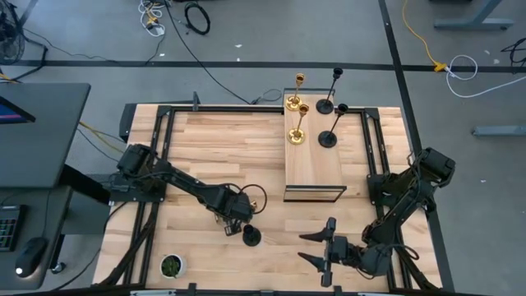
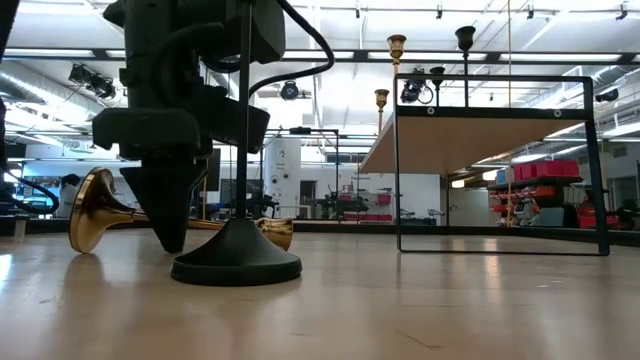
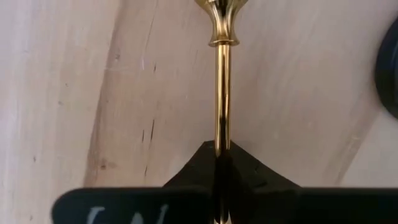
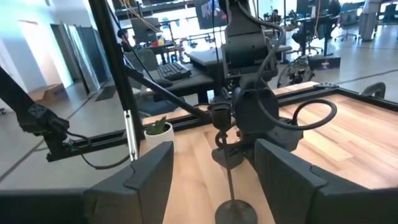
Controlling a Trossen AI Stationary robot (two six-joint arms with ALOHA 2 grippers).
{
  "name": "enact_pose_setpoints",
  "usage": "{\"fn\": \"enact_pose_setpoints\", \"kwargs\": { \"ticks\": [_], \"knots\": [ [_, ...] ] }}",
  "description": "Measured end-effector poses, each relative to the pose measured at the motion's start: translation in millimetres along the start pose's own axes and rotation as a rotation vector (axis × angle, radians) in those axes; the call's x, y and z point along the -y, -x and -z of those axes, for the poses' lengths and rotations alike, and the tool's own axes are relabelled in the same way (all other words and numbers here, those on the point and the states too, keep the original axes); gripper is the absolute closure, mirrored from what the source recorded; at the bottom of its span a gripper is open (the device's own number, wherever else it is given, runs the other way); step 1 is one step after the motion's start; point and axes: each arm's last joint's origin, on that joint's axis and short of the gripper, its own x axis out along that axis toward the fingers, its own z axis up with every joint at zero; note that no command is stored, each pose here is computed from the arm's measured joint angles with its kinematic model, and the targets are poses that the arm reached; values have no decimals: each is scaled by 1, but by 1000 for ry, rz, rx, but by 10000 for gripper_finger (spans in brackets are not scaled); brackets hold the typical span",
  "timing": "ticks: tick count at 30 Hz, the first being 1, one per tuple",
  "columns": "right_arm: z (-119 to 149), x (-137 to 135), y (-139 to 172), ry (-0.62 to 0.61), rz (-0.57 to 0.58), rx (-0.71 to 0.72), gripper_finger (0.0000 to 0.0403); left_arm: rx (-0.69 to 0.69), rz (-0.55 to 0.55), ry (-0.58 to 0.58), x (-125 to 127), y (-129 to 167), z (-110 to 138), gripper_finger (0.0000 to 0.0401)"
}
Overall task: Pick & Place candle stick holders
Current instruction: Put the gold candleholder on the shelf aligned with the other gold candleholders
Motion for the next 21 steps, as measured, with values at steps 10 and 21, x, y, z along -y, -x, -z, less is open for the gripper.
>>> {"fn": "enact_pose_setpoints", "kwargs": {
  "ticks": [10,21],
  "knots": [
    [0,0,0,5,1,-1,179,30,-75,42,-8,26,7,391],
    [1,4,-6,-15,24,-7,179,488,-26,85,-19,134,26,391]
  ]
}}
